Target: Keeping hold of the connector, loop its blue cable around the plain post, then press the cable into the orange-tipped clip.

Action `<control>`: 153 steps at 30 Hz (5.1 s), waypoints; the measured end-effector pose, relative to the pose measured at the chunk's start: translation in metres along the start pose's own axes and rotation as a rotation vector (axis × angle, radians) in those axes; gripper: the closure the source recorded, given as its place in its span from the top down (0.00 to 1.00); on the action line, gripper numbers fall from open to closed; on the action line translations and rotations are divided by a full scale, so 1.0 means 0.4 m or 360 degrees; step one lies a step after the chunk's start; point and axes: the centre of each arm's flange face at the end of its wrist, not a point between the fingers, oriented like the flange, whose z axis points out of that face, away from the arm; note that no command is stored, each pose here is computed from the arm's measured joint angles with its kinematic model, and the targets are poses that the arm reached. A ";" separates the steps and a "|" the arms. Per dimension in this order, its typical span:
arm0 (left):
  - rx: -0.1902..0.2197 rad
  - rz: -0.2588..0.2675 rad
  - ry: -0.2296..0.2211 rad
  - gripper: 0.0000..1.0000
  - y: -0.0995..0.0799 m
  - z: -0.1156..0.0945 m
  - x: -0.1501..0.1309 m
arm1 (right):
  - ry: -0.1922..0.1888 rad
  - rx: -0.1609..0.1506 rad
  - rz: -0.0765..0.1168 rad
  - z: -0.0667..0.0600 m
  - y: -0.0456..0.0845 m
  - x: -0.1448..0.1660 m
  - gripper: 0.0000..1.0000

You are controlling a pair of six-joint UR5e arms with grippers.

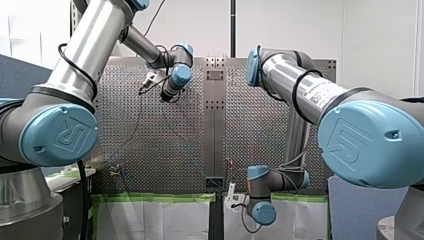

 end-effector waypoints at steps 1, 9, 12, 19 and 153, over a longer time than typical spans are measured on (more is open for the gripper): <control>0.0001 0.0004 0.0002 1.00 -0.002 0.000 0.005 | -0.0001 0.0001 -0.0001 0.000 -0.001 0.000 0.00; 0.0014 0.0022 0.0017 1.00 -0.022 0.007 0.034 | -0.0010 0.0003 -0.0007 -0.003 -0.003 -0.003 0.00; 0.0024 0.0038 0.0035 1.00 -0.045 0.018 0.053 | -0.0012 0.0002 -0.0007 -0.004 -0.003 -0.004 0.00; 0.0034 0.0052 0.0064 1.00 -0.082 0.047 0.090 | -0.0007 0.0004 -0.0004 -0.003 -0.004 -0.003 0.00; 0.0987 0.0062 0.0298 1.00 -0.808 -0.083 0.658 | 0.0006 0.0012 0.0003 -0.001 -0.005 -0.002 0.00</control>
